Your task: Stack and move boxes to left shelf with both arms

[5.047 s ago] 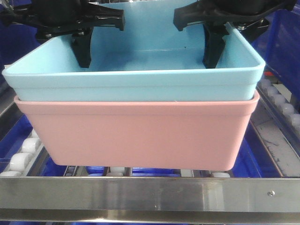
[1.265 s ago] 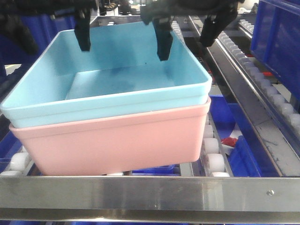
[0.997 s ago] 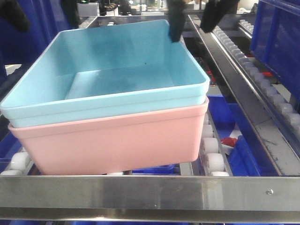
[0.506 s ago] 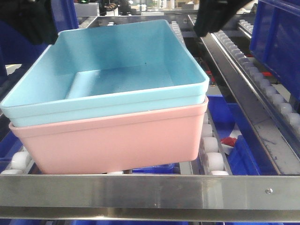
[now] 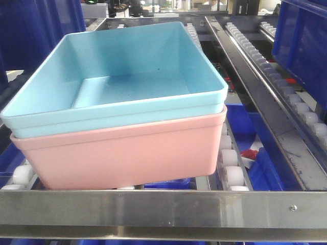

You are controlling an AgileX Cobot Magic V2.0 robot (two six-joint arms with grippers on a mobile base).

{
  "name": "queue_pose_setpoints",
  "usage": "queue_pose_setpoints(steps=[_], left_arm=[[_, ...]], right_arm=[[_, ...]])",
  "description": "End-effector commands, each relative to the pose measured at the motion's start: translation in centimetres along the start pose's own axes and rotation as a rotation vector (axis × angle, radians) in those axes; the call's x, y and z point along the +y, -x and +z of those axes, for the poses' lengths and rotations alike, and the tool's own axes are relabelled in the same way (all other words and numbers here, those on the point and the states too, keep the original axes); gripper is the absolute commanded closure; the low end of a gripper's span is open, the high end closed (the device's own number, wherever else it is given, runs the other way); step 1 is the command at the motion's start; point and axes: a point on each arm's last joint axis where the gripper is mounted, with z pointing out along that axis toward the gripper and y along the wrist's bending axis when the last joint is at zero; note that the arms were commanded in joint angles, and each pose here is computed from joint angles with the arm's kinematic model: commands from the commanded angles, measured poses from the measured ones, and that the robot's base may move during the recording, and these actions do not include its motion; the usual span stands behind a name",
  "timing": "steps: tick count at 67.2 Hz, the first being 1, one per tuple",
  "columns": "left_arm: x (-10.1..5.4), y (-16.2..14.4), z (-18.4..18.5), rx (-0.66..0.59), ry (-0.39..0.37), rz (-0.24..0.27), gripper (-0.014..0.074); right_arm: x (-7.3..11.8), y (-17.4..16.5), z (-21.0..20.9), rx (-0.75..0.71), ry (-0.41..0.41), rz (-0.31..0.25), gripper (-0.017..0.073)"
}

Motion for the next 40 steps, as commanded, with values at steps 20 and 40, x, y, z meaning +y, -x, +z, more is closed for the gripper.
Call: queue_pose_setpoints(steps=[20, 40], left_arm=[[1.7, -4.5, -7.7, -0.311, -0.162, 0.082, 0.0603], [2.7, -6.5, -8.5, -0.333, -0.16, 0.073, 0.0603]], right_arm=[[-1.0, -5.8, -7.3, -0.235, 0.04, -0.018, 0.0503], [-1.2, -8.1, -8.5, -0.293, 0.056, -0.017, 0.0503]])
